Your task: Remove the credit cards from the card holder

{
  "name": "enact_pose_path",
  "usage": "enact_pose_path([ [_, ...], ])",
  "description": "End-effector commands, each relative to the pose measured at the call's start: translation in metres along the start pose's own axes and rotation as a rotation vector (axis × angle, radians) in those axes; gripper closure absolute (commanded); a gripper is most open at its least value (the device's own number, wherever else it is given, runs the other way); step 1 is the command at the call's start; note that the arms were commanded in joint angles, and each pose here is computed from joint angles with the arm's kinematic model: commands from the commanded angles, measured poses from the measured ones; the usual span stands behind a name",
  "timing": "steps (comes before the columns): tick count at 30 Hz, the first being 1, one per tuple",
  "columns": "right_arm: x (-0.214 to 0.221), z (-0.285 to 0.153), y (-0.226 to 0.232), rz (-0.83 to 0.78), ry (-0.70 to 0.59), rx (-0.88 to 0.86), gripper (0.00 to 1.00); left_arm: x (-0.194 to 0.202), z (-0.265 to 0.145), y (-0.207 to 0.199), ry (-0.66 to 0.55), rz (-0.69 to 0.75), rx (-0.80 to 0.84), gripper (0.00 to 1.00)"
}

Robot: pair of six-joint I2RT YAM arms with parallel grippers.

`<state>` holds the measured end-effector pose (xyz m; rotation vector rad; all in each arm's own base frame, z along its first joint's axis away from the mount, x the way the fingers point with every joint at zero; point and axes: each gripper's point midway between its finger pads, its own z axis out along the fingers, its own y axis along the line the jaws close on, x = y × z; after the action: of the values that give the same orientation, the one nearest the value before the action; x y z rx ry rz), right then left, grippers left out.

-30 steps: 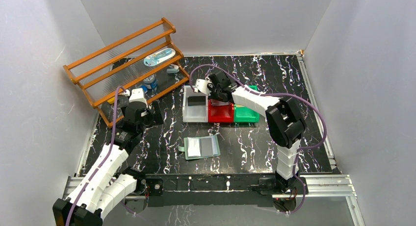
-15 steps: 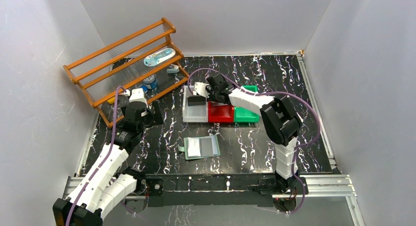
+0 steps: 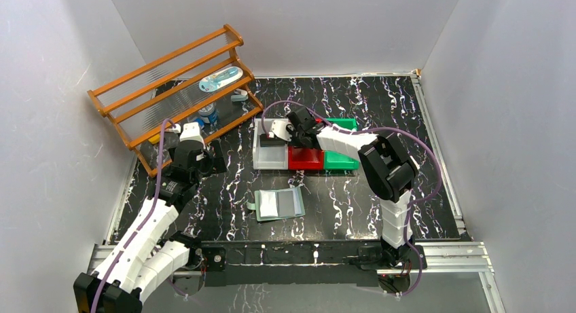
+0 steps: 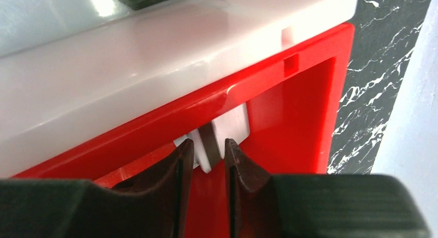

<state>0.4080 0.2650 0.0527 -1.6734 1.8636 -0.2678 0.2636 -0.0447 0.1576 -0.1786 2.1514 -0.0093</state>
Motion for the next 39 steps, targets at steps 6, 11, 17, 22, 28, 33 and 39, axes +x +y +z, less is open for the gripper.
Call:
enact_pose_path([
  [6,-0.026,-0.03,-0.019,0.118,-0.128,0.065,0.55,-0.014,-0.004,-0.001,-0.028,0.002,0.002,0.02],
  [11,-0.047,-0.055,-0.036,0.38,-0.26,0.141,0.54,-0.014,-0.004,0.0,-0.026,0.003,0.0,0.02],
  [17,-0.049,-0.064,-0.028,0.962,-0.28,0.14,0.62,-0.011,-0.002,-0.002,-0.015,0.006,0.004,0.02],
  [22,-0.052,-0.045,0.021,1.218,-0.064,-0.098,0.62,-0.01,-0.001,-0.003,-0.007,0.009,0.007,0.02],
  [28,-0.048,-0.029,0.04,1.353,0.025,-0.124,0.65,-0.009,0.0,-0.003,0.0,0.01,0.009,0.02],
  [33,-0.035,-0.016,0.035,1.387,0.058,-0.034,0.67,-0.008,0.0,-0.005,0.004,0.011,0.014,0.02],
  [39,-0.022,-0.001,0.033,1.393,0.098,0.042,0.67,-0.007,0.002,-0.005,0.012,0.013,0.017,0.02],
])
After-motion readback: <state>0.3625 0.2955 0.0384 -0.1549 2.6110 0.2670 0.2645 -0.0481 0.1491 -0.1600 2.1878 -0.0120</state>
